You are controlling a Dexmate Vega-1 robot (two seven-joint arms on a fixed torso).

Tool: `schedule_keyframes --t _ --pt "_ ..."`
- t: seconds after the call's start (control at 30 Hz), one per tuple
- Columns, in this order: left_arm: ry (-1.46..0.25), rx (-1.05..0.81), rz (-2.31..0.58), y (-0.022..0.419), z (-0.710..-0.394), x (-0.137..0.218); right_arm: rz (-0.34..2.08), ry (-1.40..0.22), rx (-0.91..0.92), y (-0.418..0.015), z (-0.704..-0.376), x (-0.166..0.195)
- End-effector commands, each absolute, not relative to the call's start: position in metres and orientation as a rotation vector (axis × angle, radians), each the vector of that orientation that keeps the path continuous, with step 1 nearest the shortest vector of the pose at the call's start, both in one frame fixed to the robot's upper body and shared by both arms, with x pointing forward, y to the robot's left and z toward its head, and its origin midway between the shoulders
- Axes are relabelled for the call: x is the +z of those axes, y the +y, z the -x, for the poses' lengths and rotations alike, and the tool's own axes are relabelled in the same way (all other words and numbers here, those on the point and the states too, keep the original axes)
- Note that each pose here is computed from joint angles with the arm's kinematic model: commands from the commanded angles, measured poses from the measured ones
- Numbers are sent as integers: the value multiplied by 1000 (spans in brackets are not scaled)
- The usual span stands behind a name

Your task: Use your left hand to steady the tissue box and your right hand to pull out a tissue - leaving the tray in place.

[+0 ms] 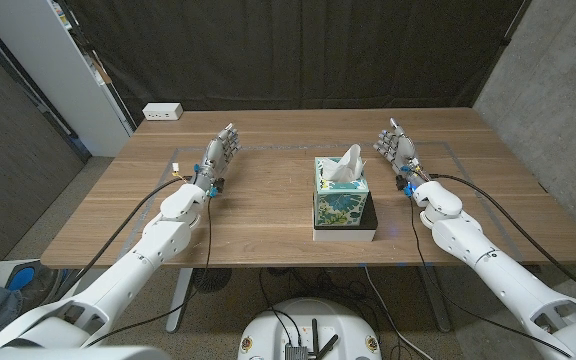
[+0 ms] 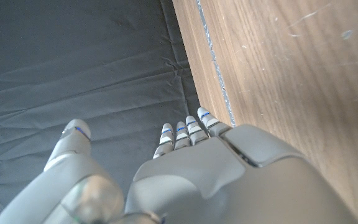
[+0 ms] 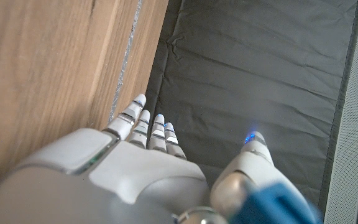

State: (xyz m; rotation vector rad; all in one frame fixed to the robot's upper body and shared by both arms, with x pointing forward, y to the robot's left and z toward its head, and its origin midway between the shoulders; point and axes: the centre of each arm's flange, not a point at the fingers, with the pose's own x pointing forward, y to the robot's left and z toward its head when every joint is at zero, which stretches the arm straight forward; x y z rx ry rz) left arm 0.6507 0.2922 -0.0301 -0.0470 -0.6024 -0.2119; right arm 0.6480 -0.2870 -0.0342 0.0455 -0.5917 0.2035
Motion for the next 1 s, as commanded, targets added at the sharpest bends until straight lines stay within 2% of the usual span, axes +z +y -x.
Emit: schedule_keyframes --t 0.03,1.0 --pt "-606 -206 56 295 -644 -42 -48 -613 182 -288 -639 -37" --pt "-671 -93 54 297 -641 -38 -37 -621 133 -292 -631 -39"
